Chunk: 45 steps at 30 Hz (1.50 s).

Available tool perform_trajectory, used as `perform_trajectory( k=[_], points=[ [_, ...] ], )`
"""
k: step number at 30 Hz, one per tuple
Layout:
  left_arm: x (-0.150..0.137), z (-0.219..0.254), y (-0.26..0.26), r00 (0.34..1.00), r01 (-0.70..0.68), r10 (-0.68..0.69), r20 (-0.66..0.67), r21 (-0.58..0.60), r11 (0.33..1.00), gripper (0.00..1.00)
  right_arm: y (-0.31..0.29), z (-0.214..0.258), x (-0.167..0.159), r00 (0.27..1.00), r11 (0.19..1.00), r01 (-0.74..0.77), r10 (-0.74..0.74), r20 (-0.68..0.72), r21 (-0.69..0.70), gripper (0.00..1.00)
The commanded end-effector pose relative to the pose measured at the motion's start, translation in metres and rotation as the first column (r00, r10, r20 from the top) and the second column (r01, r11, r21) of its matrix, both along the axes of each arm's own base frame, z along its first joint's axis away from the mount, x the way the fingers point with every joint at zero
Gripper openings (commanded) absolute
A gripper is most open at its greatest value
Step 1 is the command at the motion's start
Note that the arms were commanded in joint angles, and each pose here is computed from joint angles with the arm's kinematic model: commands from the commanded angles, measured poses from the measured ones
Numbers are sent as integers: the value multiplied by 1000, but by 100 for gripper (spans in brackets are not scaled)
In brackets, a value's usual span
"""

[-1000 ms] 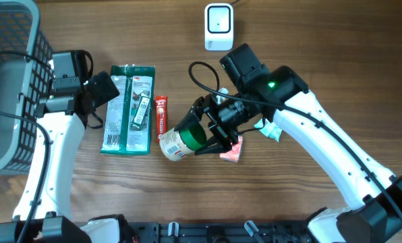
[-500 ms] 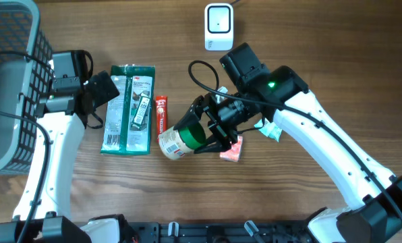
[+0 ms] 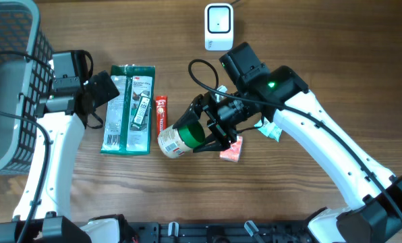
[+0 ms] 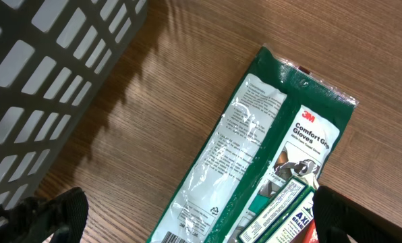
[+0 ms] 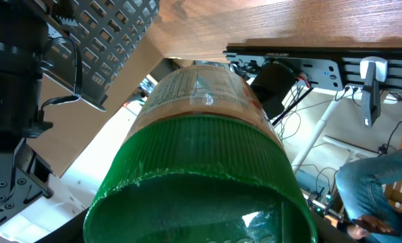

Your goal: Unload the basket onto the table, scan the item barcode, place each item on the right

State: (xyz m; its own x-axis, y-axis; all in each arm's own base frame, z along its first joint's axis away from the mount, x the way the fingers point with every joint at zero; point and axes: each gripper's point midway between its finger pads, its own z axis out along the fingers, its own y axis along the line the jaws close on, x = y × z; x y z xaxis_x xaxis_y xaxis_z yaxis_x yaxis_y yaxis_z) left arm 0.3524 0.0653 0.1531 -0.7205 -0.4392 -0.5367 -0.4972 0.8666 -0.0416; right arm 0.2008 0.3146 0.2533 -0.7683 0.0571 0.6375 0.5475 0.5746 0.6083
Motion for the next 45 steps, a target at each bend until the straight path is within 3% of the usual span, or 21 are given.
perform_trajectory(
  k=[1, 31, 45],
  points=[
    [0, 3, 1, 1000, -11, 11, 10, -5, 1000, 100, 0, 18, -4, 1000, 999, -10, 9, 15, 51, 4],
    [0, 3, 1, 1000, -11, 11, 10, -5, 1000, 100, -1, 11, 1, 999, 1000, 11, -12, 43, 16, 4],
    [0, 3, 1, 1000, -11, 11, 10, -5, 1000, 100, 4, 21, -1, 999, 997, -14, 11, 38, 78, 4]
  ],
)
